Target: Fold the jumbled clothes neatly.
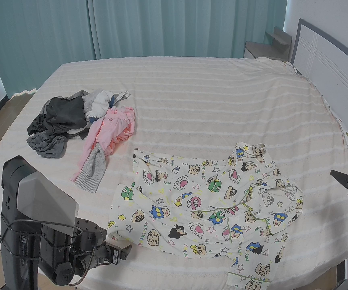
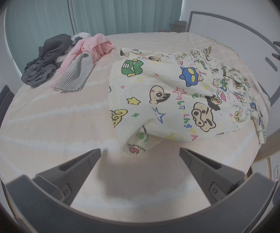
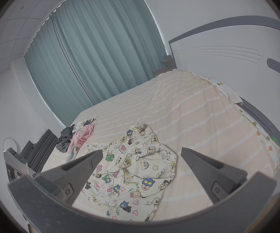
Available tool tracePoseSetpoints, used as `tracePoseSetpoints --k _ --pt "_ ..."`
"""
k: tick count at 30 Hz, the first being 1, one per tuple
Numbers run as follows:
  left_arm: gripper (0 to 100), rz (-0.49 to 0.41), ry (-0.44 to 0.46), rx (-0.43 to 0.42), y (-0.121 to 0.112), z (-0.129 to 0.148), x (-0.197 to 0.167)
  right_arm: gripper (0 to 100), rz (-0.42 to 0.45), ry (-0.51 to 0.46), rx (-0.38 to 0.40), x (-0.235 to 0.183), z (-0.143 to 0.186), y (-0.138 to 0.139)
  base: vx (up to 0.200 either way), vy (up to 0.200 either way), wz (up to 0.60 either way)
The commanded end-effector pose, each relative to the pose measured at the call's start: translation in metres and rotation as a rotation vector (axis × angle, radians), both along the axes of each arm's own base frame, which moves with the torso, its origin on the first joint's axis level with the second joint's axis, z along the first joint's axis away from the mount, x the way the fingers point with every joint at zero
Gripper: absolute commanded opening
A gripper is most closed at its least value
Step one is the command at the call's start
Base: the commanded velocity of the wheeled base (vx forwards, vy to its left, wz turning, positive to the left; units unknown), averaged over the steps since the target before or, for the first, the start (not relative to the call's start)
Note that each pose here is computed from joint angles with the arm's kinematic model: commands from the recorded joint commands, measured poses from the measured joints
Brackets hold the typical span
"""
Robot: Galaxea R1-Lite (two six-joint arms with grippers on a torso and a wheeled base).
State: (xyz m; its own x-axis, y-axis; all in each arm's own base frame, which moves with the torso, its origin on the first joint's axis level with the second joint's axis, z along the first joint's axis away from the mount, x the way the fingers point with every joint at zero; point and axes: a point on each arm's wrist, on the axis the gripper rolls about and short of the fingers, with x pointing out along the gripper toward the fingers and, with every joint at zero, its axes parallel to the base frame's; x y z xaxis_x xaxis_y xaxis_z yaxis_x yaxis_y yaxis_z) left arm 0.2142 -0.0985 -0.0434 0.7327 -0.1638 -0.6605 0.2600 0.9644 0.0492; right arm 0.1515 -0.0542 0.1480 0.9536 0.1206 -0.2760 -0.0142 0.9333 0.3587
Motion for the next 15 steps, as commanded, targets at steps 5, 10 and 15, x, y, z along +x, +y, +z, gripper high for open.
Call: tracePoseSetpoints --k 5,10,15 --pt "100 -0.038 -0.037 0.045 -0.003 -0.003 0.007 100 0.0 0.001 0.001 0.0 0.0 0.0 0.0 0.0 0.0" --pt "100 -0.029 -0.078 0.033 -0.007 -0.003 0.017 100 0.0 0.001 0.001 0.0 0.0 0.0 0.0 0.0 0.0" --pt "100 -0.027 -0.101 0.069 -0.01 -0.005 0.023 100 0.0 0.001 0.001 0.0 0.0 0.0 0.0 0.0 0.0"
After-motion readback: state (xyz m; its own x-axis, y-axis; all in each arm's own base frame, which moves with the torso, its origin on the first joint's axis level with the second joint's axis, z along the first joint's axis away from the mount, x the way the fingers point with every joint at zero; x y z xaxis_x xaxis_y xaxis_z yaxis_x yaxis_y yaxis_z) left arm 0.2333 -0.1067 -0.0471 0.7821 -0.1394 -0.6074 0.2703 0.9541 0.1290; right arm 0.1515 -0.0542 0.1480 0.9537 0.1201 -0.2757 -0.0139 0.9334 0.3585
